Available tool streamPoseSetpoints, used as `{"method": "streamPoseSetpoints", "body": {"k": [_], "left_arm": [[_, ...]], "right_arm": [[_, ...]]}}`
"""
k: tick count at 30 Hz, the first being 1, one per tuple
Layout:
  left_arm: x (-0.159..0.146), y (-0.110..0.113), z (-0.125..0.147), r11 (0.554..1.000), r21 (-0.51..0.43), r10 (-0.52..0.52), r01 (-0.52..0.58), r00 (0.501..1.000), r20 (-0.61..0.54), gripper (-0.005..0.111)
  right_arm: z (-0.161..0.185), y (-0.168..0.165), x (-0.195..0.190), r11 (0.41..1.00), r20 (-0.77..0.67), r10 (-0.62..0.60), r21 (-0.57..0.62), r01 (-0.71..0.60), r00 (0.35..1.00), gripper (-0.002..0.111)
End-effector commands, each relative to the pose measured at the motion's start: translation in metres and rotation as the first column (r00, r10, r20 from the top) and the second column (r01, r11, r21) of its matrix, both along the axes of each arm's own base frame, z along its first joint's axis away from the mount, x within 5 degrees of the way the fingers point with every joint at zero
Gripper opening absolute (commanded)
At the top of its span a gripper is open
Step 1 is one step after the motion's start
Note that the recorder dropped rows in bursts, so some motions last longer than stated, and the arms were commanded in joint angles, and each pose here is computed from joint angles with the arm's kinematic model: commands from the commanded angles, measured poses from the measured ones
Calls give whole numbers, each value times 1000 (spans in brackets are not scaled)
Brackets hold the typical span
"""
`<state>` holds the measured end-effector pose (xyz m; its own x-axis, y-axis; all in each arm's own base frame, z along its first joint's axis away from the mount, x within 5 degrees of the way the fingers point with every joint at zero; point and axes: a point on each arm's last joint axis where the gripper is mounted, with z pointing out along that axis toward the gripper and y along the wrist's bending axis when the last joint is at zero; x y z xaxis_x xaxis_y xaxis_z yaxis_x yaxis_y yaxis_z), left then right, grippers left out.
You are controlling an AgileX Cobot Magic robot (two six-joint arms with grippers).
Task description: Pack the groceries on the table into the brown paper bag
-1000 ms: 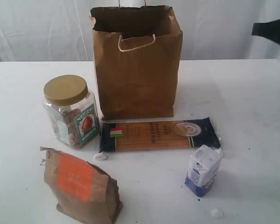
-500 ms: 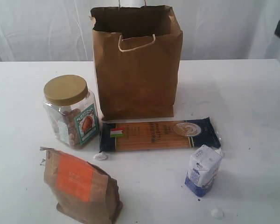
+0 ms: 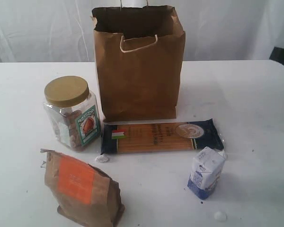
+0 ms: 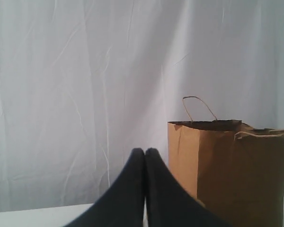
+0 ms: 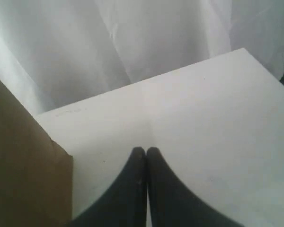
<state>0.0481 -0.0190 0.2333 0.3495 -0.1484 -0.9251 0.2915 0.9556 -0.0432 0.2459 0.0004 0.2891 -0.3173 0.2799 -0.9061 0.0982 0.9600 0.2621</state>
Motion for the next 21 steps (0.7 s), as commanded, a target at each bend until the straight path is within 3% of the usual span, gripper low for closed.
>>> {"method": "streamPoseSetpoints", "body": {"k": [1, 4, 8, 10, 11, 12, 13, 16, 19, 21], "left_arm": [[-8, -5, 12, 996, -32, -79, 85, 986, 146, 0], [-11, -4, 17, 992, -69, -89, 104, 976, 200, 0], [-5, 8, 20, 988, -151, 27, -15, 997, 78, 0], [-3, 14, 24, 989, -73, 135, -132, 990, 32, 0], [-4, 17, 29, 983, -33, 184, -183, 982, 45, 0], [-4, 19, 33, 959, 81, 264, -272, 959, 100, 0], [-5, 22, 39, 943, 104, 301, -315, 944, 131, 0], [-1, 26, 54, 924, 73, 358, -375, 916, 178, 0], [14, 29, 60, 927, 25, 373, -375, 925, 72, 0], [29, 31, 62, 909, 49, 414, -413, 910, -15, 0]], "right_arm": [[1, -2, 1, 987, 23, -65, 149, 61, 998, 0], [1, -2, 1, 969, 13, -92, 230, 87, 996, 0], [-2, -2, 0, 949, -19, -110, 294, 111, 994, 0], [-3, -1, 0, 945, -31, -112, 304, 116, 993, 0], [-3, -1, -1, 945, -37, -111, 304, 117, 993, 0], [-3, -1, -1, 945, -37, -111, 304, 117, 993, 0], [-3, -1, -1, 945, -37, -111, 304, 117, 993, 0], [-3, -1, -1, 945, -37, -111, 304, 117, 993, 0], [-3, -1, -1, 946, -37, -111, 302, 116, 993, 0], [-4, -1, 0, 949, -38, -108, 295, 114, 993, 0]]}}
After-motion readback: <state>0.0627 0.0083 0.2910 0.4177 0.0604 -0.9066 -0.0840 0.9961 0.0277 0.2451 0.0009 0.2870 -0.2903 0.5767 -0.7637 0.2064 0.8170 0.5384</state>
